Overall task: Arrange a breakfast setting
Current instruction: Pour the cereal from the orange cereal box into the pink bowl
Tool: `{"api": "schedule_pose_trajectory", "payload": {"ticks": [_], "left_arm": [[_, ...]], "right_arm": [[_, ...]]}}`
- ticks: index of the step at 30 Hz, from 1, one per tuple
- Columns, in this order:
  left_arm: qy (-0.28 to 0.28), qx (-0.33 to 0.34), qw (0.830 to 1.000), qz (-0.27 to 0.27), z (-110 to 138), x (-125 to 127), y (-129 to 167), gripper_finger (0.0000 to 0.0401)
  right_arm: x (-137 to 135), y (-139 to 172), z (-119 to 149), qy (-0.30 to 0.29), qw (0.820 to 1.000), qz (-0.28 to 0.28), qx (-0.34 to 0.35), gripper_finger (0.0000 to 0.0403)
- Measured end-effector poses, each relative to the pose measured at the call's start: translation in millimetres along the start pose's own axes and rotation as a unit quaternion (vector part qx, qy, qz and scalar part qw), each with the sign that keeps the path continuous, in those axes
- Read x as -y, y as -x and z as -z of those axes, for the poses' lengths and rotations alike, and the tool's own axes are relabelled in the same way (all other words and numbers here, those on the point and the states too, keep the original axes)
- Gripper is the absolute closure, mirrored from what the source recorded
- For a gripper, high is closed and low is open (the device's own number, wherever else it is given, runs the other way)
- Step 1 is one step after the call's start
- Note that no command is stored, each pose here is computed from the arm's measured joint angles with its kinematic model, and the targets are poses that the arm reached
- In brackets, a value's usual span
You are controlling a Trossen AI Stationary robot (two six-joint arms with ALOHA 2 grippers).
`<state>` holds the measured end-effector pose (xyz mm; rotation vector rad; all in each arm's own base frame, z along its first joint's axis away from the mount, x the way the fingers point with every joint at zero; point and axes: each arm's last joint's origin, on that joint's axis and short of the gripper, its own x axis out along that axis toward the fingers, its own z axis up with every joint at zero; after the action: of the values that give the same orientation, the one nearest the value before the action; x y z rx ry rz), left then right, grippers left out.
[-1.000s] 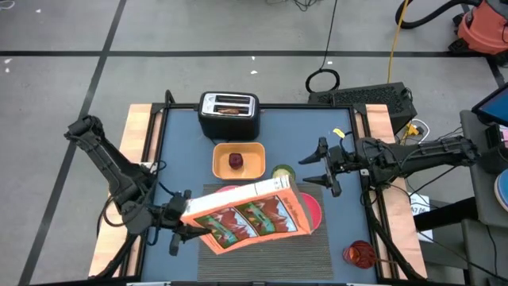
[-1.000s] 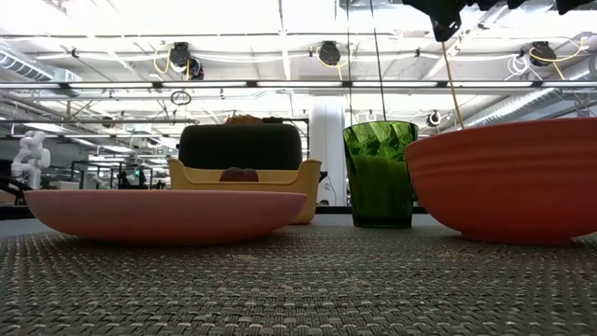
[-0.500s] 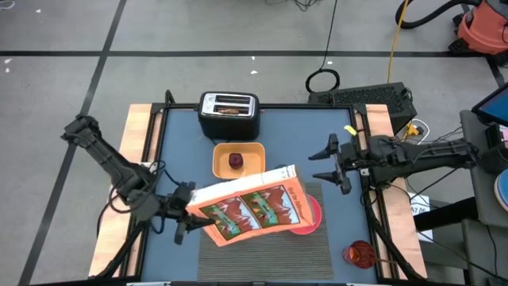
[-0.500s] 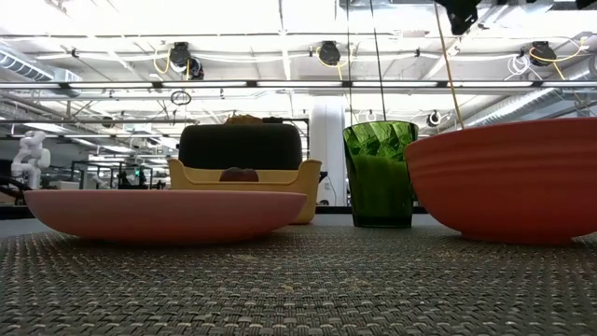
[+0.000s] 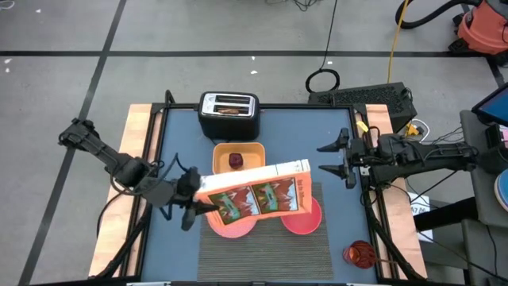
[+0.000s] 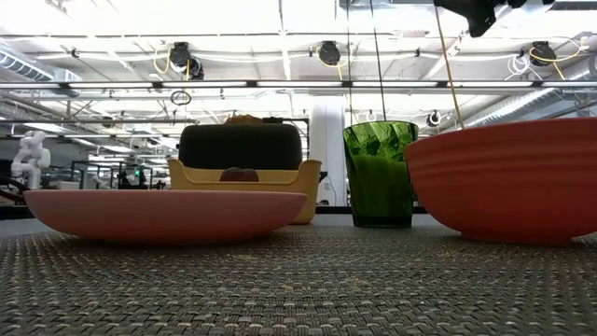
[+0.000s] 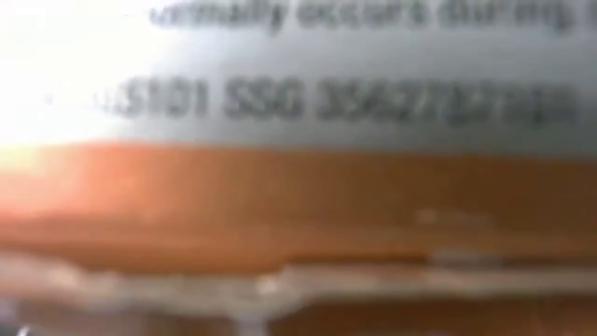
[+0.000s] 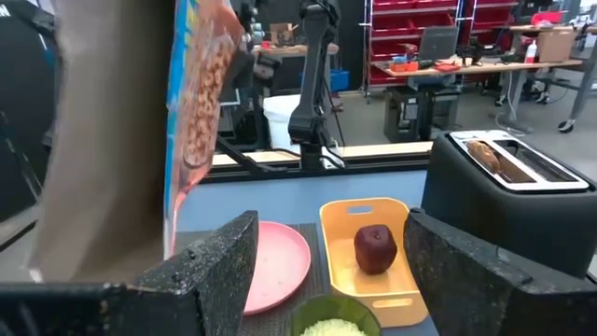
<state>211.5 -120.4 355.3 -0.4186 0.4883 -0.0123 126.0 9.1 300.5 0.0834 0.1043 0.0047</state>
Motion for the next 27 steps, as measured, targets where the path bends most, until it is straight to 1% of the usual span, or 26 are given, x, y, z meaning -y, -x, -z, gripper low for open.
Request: {"api": "schedule_pose_trajectory", "payload": {"ticks": [5,11,13,17,21,25,27], "left_arm": [[-0.009,-0.023,1.0,-0.01,-7.6,7.9,-6.4,0.0215],[-0.012,-0.067,0.997,-0.022,4.2,11.5,-27.9,0.0215],[-0.01,-0.073,0.997,-0.027,6.5,11.9,-32.4,0.0215],[-0.009,-0.084,0.996,-0.031,7.3,9.3,-33.7,0.0215],[0.007,-0.075,0.997,-0.031,3.9,7.7,-35.0,0.0215],[0.013,-0.119,0.992,-0.025,9.2,4.7,-40.0,0.0215],[0.013,-0.119,0.992,-0.037,9.1,1.8,-40.1,0.0215]], "right_arm": [[-0.1,-0.6,0.3,0.0,1.0,0.0,-0.002,0.0145],[0.0,-0.5,0.8,0.0,1.0,-0.001,-0.005,0.0145],[0.0,-0.5,1.2,0.0,1.0,-0.001,-0.006,0.0145],[0.0,-0.5,1.7,0.001,1.0,0.0,-0.009,0.0145],[0.1,-0.5,1.7,0.001,1.0,0.0,-0.009,0.0145],[0.0,-0.7,1.9,0.001,1.0,0.0,-0.01,0.0145],[0.1,-0.6,2.3,0.001,1.0,0.0,-0.012,0.0145]]}}
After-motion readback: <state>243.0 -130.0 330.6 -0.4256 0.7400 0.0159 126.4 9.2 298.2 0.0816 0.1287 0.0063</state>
